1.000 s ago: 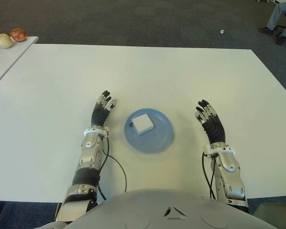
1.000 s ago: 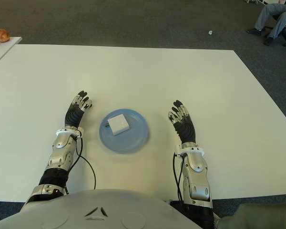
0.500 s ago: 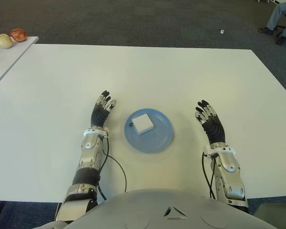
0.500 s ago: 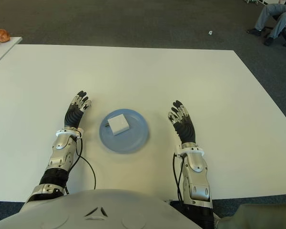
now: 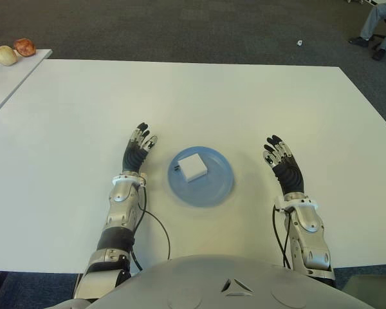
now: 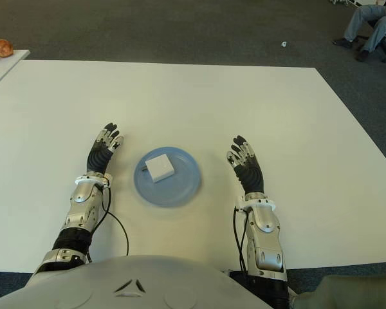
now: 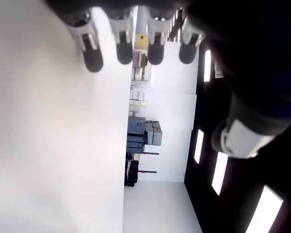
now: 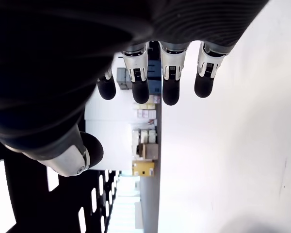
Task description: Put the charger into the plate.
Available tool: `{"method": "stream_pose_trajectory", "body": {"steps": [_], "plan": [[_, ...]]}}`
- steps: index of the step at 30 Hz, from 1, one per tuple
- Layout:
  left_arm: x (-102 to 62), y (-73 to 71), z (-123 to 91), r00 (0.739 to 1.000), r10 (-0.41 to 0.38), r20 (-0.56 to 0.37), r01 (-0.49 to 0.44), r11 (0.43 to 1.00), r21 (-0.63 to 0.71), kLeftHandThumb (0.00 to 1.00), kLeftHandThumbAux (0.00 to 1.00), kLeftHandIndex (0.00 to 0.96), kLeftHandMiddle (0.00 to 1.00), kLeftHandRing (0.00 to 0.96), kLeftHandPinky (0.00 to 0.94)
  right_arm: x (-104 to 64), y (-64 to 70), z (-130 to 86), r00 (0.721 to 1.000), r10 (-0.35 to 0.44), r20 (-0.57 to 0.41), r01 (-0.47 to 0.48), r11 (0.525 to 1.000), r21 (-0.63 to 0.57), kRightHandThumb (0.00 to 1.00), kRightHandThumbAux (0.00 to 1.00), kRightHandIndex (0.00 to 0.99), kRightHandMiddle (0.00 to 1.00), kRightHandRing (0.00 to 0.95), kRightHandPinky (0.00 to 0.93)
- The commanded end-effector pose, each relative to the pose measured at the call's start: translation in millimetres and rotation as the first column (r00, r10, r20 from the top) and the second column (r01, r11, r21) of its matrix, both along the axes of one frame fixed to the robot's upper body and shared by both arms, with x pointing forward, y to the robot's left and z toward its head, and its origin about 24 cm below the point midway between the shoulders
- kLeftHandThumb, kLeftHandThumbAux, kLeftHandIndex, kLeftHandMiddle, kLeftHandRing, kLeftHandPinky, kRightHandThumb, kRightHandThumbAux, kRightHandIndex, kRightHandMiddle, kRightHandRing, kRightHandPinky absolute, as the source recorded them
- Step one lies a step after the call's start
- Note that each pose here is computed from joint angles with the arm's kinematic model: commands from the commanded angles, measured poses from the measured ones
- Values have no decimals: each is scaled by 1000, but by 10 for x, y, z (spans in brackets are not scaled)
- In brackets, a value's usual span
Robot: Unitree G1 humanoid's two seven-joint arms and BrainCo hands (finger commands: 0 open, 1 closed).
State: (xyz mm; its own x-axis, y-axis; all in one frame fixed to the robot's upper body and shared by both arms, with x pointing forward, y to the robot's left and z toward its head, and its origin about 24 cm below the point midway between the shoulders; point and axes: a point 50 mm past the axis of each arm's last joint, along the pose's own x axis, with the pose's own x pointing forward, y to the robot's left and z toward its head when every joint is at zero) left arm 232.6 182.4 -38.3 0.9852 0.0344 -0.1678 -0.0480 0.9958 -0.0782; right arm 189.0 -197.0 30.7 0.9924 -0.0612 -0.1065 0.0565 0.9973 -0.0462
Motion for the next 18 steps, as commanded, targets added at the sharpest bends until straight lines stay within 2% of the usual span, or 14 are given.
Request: {"method": "stream_pose_trajectory", "body": {"steps": [1, 6, 10, 18], "plan": [[-192, 9, -228, 991, -7, -133, 7, 1000, 6, 0, 625, 0, 0, 0, 0, 1, 10, -43, 1000, 2, -23, -2, 1000, 7, 0, 615, 0, 107, 87, 54], [-188, 15, -226, 991, -7, -132, 8, 1000, 9, 0, 624, 0, 2, 0, 0, 25, 23, -59, 1000, 4, -30, -4, 1000, 11, 0, 620, 0, 103, 83, 48], [-193, 27, -215, 993, -10, -121, 12, 1000, 15, 0, 624, 2, 8, 0, 6, 181, 53, -143, 998, 16, -59, -15, 1000, 22, 0, 624, 0, 95, 77, 50], [-212, 52, -182, 996, -9, -93, 13, 999, 41, 0, 621, 13, 21, 2, 14, 295, 99, -110, 998, 36, -54, -35, 999, 10, 0, 630, 0, 84, 70, 52]]}}
